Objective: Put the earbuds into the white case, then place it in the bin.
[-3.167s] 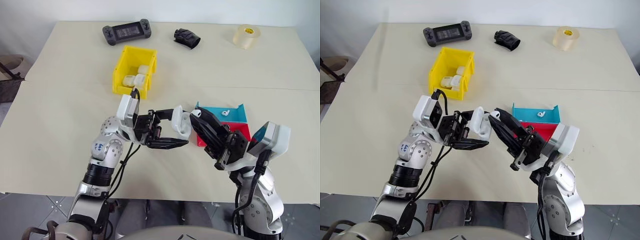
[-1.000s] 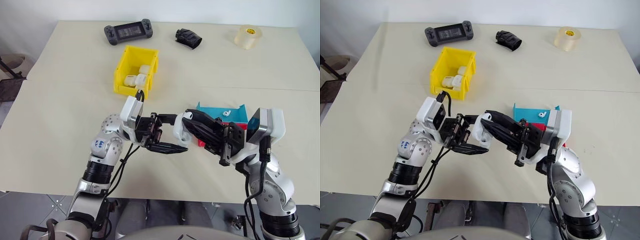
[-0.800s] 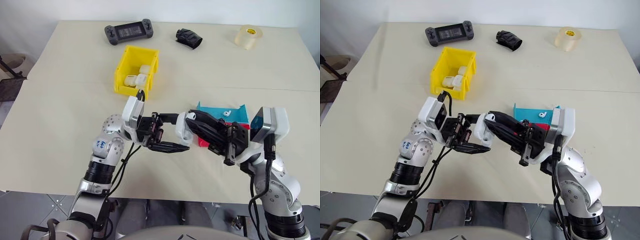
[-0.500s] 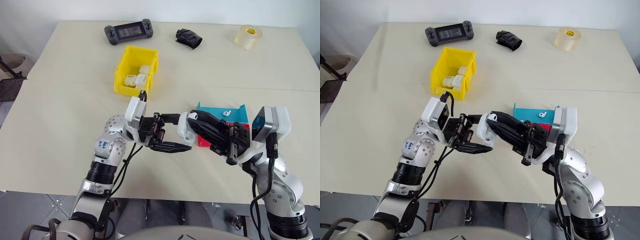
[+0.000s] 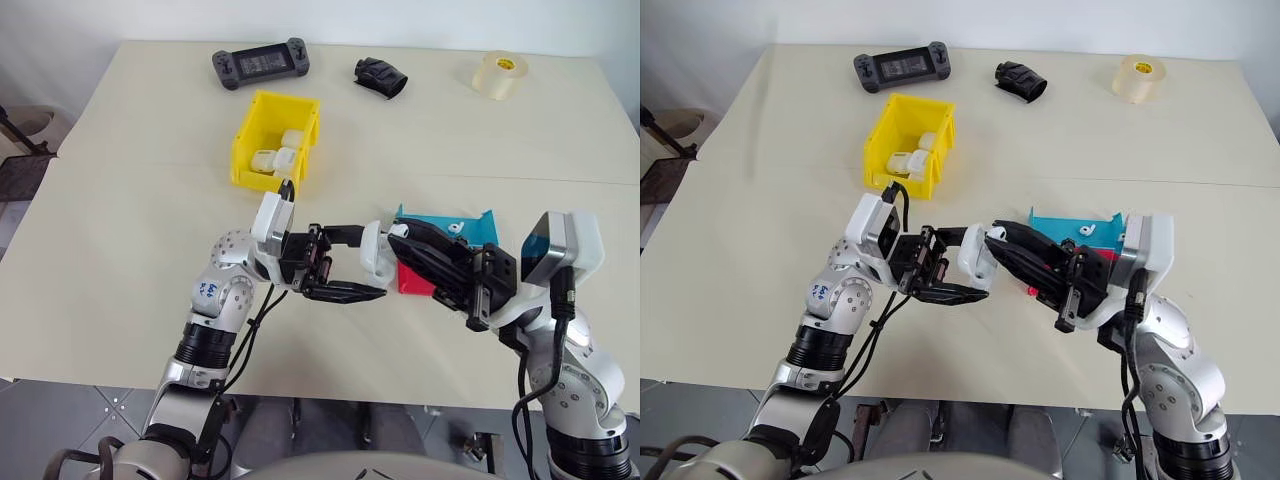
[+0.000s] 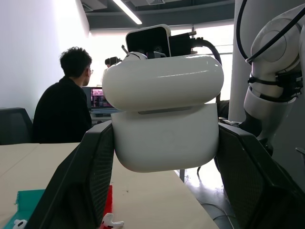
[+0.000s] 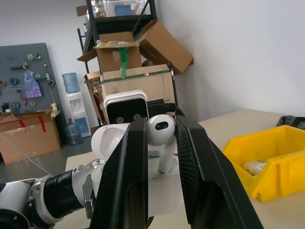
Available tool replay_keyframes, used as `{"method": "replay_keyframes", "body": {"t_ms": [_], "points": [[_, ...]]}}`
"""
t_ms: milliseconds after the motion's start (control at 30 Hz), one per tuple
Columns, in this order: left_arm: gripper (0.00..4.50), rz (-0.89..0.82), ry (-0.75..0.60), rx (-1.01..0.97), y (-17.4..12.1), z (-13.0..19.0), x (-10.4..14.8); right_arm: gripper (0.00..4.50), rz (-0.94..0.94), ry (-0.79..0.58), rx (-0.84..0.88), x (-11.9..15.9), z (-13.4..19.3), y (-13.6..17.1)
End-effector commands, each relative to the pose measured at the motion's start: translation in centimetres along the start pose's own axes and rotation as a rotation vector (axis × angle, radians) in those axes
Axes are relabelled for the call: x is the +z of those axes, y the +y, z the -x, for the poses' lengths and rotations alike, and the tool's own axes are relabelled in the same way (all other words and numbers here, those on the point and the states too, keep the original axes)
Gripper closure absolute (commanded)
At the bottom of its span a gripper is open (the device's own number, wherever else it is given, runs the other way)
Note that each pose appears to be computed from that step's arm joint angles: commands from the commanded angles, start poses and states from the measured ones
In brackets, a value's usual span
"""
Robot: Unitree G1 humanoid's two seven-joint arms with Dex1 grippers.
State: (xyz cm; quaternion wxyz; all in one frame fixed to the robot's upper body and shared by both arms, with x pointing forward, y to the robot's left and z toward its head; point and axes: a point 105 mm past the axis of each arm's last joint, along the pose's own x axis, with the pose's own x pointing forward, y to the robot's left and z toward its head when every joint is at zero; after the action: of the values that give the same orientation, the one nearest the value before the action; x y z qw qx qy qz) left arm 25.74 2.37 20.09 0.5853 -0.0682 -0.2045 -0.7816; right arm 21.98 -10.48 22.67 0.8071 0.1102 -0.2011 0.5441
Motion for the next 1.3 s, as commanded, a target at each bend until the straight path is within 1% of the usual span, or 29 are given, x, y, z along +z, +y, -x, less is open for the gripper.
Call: {"method": "replay_keyframes", "body": {"t_ms": [33,433,600,900,1133,1300], "points": [[1.67,-0.105,-0.055,-0.012,-0.1,-0.4,2.2,4.02,-0.002,0.031,-0.035,-0.2,0.7,-0.3],[1.67,-0.108,-0.052,-0.011,0.0,-0.4,2.2,4.02,0.014,0.047,0.005,-0.4,0.3,0.0],[1.67,-0.093,-0.049,-0.021,-0.3,-0.3,2.1,4.02,0.152,0.134,0.105,-1.2,-0.3,0.8],[1.67,-0.075,-0.044,-0.034,-0.7,-0.4,2.0,4.02,0.241,0.123,0.120,-1.4,-0.8,0.4],[1.67,-0.070,-0.042,-0.043,-0.8,-0.4,2.0,4.02,0.233,0.124,0.132,-1.8,-0.9,0.3],[1.67,-0.075,-0.044,-0.044,-0.8,-0.5,2.0,4.02,0.192,0.158,0.143,-2.5,-0.7,0.5]]}}
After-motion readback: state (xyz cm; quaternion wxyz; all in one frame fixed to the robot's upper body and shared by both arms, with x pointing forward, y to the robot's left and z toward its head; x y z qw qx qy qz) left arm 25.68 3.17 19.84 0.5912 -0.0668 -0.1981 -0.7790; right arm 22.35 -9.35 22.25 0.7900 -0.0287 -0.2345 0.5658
